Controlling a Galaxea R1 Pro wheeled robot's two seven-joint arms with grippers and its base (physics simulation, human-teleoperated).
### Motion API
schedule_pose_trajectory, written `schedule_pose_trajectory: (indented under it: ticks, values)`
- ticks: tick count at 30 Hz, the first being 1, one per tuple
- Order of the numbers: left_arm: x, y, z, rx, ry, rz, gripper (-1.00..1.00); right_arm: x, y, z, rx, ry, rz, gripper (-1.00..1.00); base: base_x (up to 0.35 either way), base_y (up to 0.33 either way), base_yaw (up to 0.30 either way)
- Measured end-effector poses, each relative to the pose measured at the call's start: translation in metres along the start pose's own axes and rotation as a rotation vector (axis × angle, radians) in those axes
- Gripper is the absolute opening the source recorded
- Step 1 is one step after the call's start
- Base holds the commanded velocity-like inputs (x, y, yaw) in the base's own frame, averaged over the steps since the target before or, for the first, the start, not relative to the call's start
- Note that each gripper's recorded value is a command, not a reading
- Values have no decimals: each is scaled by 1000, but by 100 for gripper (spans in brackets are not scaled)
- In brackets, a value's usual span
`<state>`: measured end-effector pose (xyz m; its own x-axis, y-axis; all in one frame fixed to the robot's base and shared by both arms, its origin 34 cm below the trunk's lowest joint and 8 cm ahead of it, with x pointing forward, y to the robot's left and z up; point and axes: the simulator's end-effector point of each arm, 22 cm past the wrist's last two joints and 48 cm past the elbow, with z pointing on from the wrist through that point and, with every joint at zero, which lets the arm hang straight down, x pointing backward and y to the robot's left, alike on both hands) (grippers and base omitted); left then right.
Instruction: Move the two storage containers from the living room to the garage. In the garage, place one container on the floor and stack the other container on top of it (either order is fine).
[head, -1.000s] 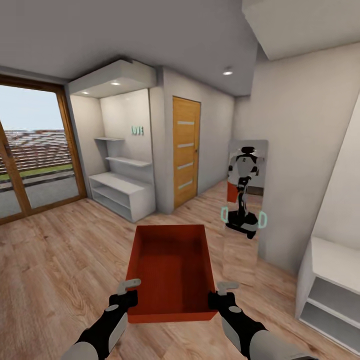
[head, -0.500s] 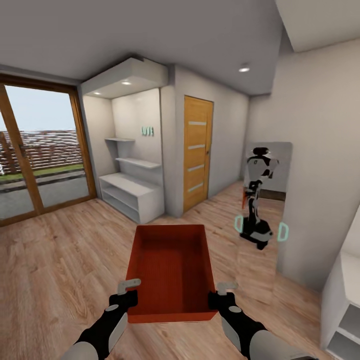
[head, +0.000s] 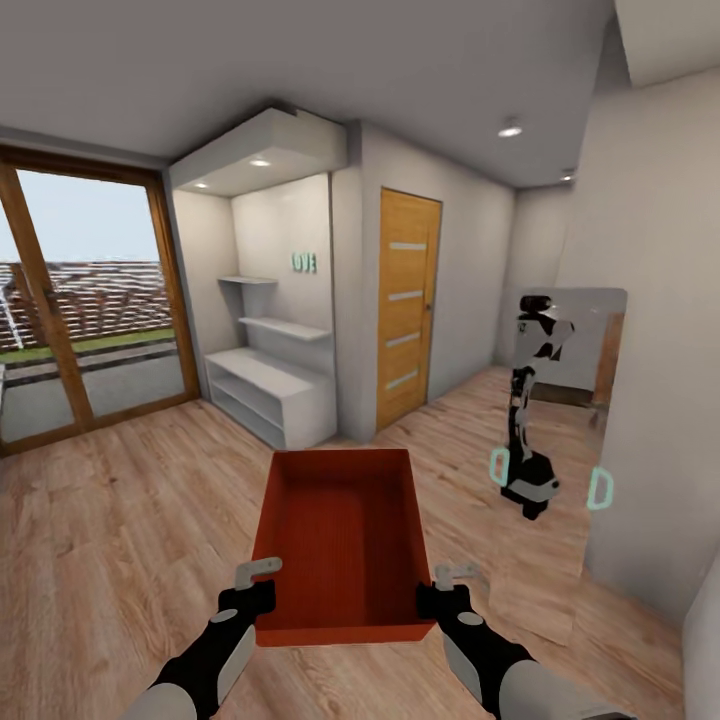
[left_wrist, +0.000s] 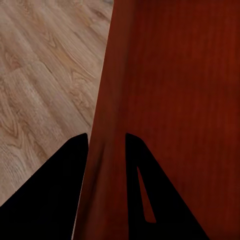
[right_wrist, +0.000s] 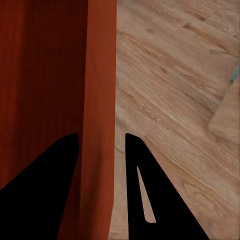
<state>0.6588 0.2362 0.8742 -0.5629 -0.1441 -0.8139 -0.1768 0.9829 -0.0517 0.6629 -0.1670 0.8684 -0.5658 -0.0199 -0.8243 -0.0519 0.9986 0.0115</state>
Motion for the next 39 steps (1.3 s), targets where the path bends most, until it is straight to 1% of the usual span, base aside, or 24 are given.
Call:
schedule_pose_trajectory:
  ticks: [39]
  values:
    - [0, 0, 0, 0, 0, 0, -100, 0, 0, 0, 0, 0, 0, -100, 321, 0, 0]
